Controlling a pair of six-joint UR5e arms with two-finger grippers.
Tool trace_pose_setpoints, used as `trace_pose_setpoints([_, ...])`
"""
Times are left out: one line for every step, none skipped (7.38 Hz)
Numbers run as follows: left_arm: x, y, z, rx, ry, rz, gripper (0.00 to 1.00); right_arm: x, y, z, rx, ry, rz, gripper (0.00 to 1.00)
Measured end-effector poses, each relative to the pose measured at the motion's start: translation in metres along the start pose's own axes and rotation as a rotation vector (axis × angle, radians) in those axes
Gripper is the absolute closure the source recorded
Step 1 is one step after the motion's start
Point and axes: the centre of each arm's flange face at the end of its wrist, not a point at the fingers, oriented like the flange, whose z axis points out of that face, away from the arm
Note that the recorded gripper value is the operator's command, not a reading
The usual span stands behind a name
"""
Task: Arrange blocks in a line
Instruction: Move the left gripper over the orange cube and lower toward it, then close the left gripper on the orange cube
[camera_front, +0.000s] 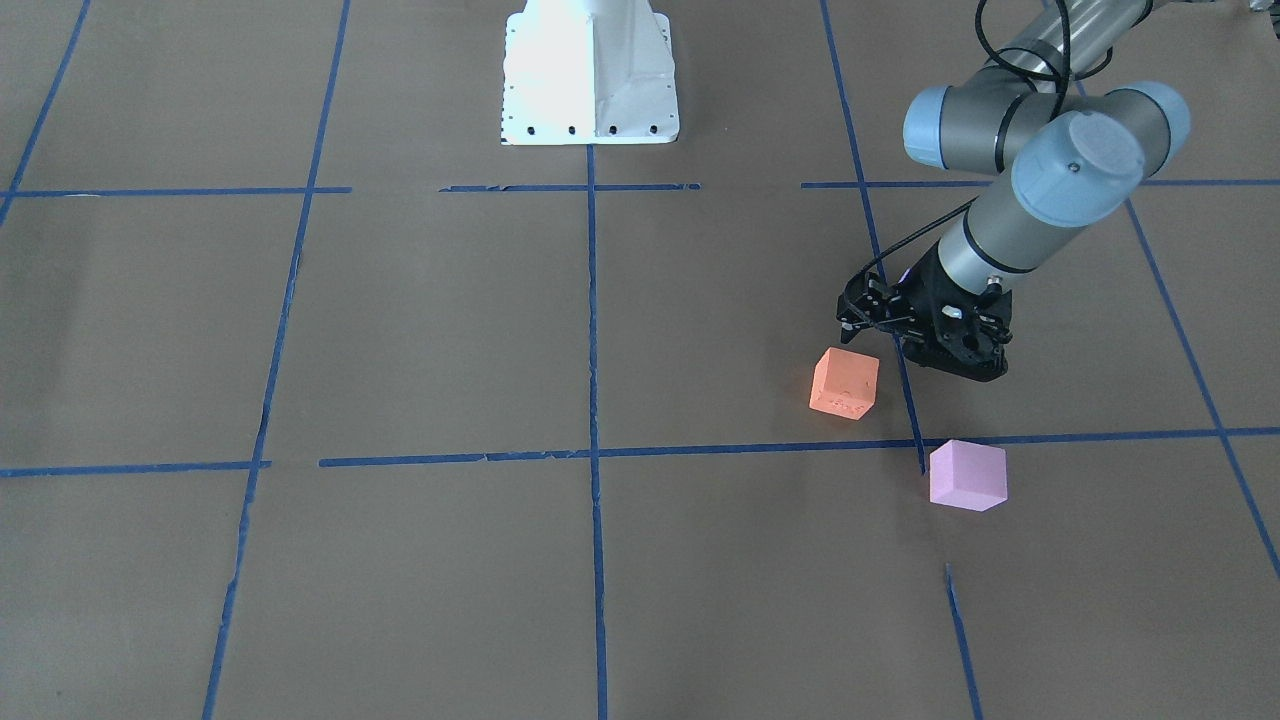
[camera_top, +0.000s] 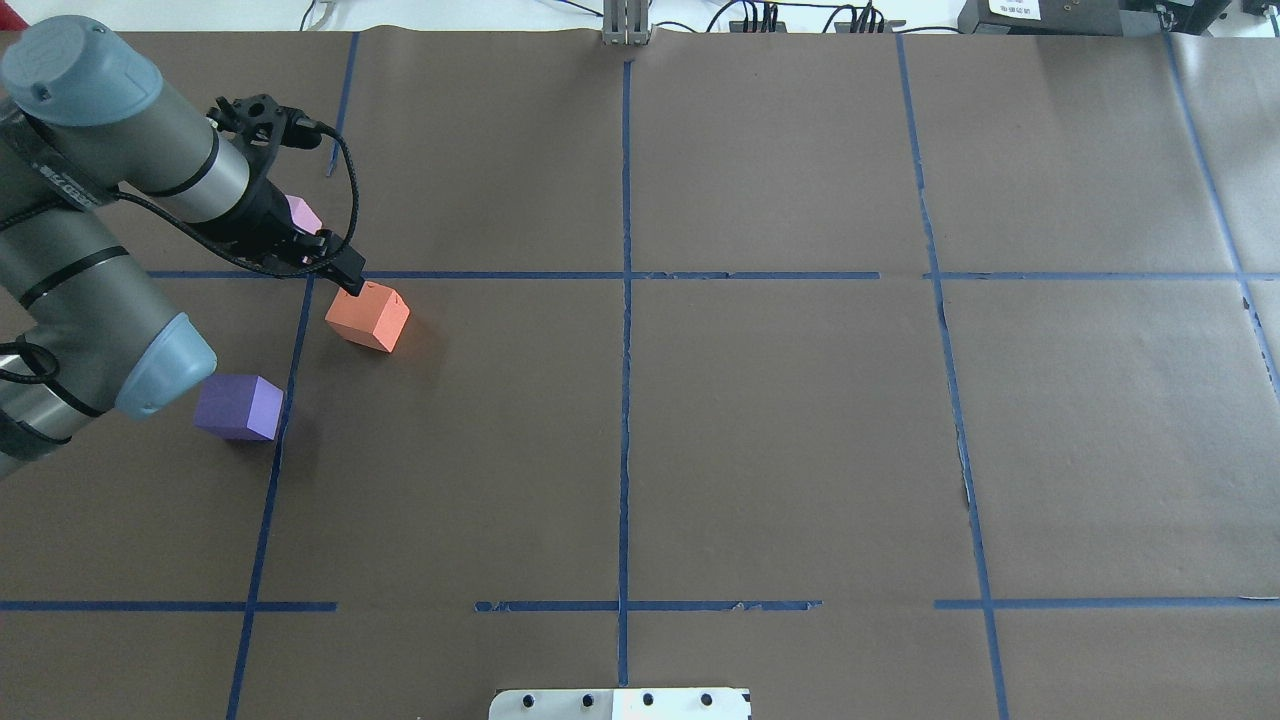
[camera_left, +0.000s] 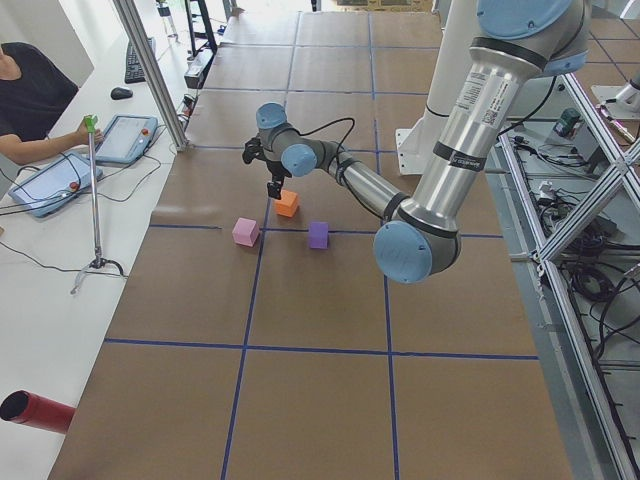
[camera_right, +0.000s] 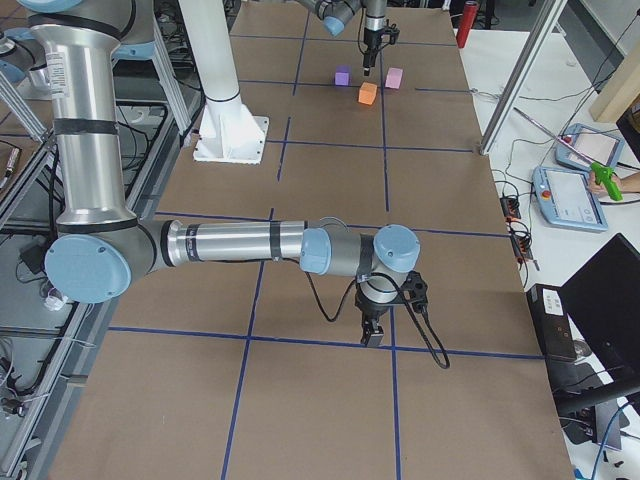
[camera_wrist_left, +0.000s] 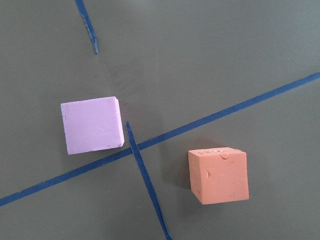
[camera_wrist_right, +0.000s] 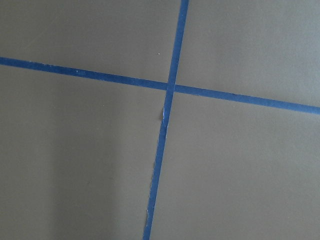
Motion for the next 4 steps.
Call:
trace_pose_setpoints([0.003,0.001,0.006,0.011,-0.008,-0.019,0.00,0.000,0.000,0.000,0.000,0.000,0.000,0.00])
trace_pose_setpoints([0.005,0.002,0.012,0.025,-0.027,-0.039,0.00,0.000,0.000,0.000,0.000,0.000,0.000,0.00])
trace_pose_setpoints([0.008,0.003,0.019,0.035,-0.043,-0.061,0.00,0.000,0.000,0.000,0.000,0.000,0.000,0.00])
trace_pose_setpoints([0.010,0.005,0.026,0.041,-0.049,-0.077,0.00,0.000,0.000,0.000,0.000,0.000,0.000,0.00])
